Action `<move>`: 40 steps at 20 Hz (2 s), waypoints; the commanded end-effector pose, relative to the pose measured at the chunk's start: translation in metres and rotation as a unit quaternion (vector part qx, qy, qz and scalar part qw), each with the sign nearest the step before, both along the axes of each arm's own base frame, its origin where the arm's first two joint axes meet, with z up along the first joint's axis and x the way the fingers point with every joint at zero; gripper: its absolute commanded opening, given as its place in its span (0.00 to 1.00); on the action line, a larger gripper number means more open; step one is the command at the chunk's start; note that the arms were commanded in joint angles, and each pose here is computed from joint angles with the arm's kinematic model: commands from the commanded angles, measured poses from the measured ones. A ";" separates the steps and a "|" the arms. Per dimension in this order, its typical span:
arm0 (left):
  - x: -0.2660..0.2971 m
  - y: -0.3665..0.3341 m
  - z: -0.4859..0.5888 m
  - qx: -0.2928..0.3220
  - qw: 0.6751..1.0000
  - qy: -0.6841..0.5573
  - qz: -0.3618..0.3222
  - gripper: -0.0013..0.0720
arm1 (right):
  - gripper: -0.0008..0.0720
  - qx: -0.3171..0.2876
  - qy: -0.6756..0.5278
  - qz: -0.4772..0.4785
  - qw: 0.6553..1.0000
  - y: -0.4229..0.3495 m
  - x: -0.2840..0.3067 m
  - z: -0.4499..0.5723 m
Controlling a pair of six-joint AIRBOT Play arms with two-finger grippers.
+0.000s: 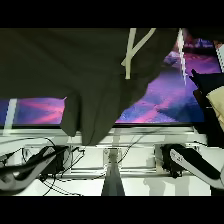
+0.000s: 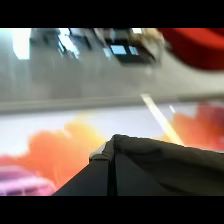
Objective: Fold the clothes and pants, and hang the long-sleeved shirts on hangers.
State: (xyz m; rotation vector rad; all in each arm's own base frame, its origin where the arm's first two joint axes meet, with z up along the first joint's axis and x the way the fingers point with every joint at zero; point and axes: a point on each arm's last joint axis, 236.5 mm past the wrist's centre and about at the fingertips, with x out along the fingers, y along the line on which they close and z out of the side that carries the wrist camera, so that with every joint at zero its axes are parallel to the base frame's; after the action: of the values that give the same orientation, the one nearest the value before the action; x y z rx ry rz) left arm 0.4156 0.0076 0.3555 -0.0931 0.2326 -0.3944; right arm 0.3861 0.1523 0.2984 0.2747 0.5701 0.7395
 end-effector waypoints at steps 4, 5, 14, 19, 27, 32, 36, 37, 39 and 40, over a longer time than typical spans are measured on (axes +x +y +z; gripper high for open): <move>0.105 -0.027 -0.227 0.068 0.965 0.254 0.015 0.03 | 0.05 0.034 0.166 -0.083 0.982 -0.011 0.112 -0.183; 0.105 -0.034 -0.242 0.064 0.960 0.274 0.009 0.03 | 0.05 0.035 0.173 -0.096 0.980 -0.014 0.123 -0.199; -0.005 -0.072 -0.233 0.054 0.899 0.426 -0.081 0.03 | 0.05 -0.065 0.207 -0.077 0.973 -0.036 0.110 -0.240; -0.080 -0.101 -0.215 0.058 0.852 0.505 -0.123 0.03 | 0.05 -0.196 0.293 -0.014 0.936 -0.084 0.052 -0.252; -0.183 -0.187 -0.313 0.061 0.782 0.596 -0.172 0.03 | 0.05 -0.262 0.383 0.002 0.886 -0.134 0.003 -0.279; -0.240 -0.221 -0.395 0.072 0.749 0.631 -0.187 0.04 | 0.05 -0.317 0.428 0.074 0.843 -0.152 -0.042 -0.301; -0.233 -0.226 -0.410 0.066 0.768 0.613 -0.172 0.33 | 0.77 -0.308 0.367 0.008 0.878 -0.152 0.002 -0.306; -0.229 -0.227 -0.410 0.063 0.774 0.607 -0.168 0.47 | 0.77 -0.295 0.344 -0.013 0.892 -0.149 0.019 -0.305; -0.221 -0.229 -0.410 0.058 0.784 0.596 -0.163 0.50 | 0.77 -0.283 0.308 -0.054 0.907 -0.150 0.045 -0.302; -0.220 -0.229 -0.410 0.057 0.786 0.594 -0.162 0.50 | 0.77 -0.280 0.301 -0.075 0.908 -0.154 0.054 -0.304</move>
State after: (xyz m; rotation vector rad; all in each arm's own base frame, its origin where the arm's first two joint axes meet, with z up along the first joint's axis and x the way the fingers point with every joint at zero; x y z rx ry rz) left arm 0.1871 -0.2186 -0.0503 -0.1647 1.5964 -0.6419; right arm 0.4037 0.0035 -0.0065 -0.0350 1.4365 0.3923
